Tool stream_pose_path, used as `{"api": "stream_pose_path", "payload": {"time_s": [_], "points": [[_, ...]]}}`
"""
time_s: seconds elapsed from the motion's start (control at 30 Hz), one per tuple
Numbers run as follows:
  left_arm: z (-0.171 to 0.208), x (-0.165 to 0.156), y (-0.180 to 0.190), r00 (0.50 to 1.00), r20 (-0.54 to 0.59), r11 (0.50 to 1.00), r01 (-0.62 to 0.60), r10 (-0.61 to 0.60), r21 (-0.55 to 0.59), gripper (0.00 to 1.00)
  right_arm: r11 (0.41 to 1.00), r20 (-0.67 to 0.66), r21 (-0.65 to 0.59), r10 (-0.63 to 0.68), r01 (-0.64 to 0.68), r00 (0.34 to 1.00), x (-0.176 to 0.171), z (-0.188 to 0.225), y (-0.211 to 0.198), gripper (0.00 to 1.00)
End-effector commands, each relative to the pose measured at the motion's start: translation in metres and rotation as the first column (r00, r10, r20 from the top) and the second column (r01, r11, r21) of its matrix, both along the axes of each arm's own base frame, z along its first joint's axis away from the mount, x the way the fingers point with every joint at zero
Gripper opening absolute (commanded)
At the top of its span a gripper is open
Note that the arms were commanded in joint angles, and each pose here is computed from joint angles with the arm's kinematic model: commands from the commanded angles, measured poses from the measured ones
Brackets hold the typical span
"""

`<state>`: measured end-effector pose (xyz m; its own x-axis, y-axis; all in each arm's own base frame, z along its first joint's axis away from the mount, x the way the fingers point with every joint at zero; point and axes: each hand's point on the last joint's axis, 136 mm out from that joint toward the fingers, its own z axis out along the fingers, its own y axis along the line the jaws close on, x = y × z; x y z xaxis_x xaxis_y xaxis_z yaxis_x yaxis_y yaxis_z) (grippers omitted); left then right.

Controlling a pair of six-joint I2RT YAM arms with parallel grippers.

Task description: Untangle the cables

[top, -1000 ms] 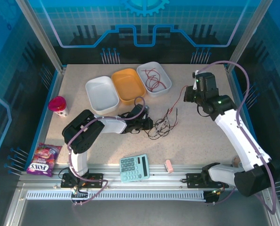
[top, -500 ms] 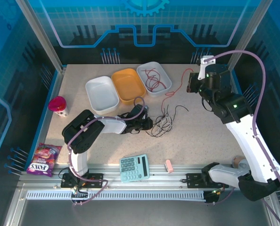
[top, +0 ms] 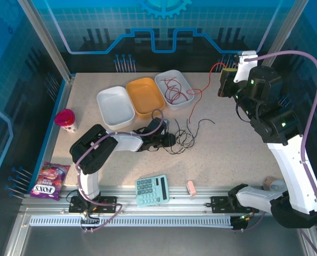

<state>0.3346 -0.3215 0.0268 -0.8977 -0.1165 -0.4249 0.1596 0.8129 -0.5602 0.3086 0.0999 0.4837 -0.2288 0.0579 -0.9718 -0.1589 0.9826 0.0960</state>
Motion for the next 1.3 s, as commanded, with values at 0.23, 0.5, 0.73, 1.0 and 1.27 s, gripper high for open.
{"api": "stream_pose_path", "payload": {"time_s": [0.23,0.5,0.73,1.0,1.27], "points": [[0.091,-0.007,0.011,0.991,0.133,0.996,0.025,-0.013,-0.087,0.66,0.999,-0.012,-0.034,0.019,-0.02,1.0,0.018,-0.007,0.015,0.0],[0.146,-0.025,0.04,0.97,0.239,0.992,-0.012,0.041,-0.125,0.91,0.997,-0.024,-0.071,0.019,-0.021,1.0,0.056,-0.018,0.037,0.0],[0.169,-0.046,0.095,0.934,0.321,0.987,-0.144,0.158,-0.069,0.99,0.984,-0.039,-0.174,-0.039,0.031,0.998,0.115,-0.042,0.054,0.0],[0.156,-0.074,0.165,0.89,0.365,0.949,-0.312,0.274,0.05,0.99,0.956,-0.108,-0.283,-0.106,0.072,0.988,0.182,-0.082,0.075,0.0],[0.144,-0.092,0.191,0.874,0.359,0.928,-0.368,0.327,0.051,0.99,0.93,-0.163,-0.35,-0.177,0.111,0.971,0.221,-0.116,0.079,0.0]]}}
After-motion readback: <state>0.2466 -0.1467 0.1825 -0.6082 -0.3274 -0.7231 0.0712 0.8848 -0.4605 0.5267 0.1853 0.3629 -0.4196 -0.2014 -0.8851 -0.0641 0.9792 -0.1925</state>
